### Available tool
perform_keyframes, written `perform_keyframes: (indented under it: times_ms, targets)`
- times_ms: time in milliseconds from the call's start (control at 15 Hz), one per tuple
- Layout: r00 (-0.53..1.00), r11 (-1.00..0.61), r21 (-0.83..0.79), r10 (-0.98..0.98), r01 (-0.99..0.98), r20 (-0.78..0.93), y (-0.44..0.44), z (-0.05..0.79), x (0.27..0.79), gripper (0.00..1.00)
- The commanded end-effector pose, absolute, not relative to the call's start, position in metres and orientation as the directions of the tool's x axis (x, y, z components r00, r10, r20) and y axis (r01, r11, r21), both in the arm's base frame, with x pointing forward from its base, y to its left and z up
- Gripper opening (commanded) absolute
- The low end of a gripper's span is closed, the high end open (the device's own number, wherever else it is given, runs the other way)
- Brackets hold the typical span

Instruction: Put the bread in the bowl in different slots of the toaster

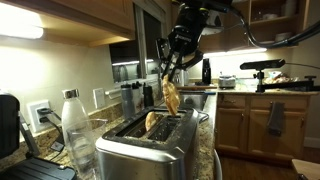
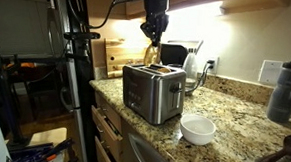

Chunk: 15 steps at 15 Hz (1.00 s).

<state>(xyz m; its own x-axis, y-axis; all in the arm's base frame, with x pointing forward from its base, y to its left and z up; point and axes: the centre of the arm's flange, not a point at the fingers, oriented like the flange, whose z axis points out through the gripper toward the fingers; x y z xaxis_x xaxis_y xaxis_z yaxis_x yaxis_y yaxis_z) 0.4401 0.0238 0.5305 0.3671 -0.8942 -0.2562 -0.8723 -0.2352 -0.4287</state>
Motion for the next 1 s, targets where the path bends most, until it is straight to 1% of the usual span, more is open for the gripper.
perform_keyframes:
  times_ms: [0,933]
  targets:
    - [0.391,-0.246,-0.425,-0.872,-0.871,-0.296,0.020,0.519,0.441,0.09]
    - [0.430,-0.264,-0.428,-0.829,-0.865,-0.358,0.026,0.493,0.458,0.09]
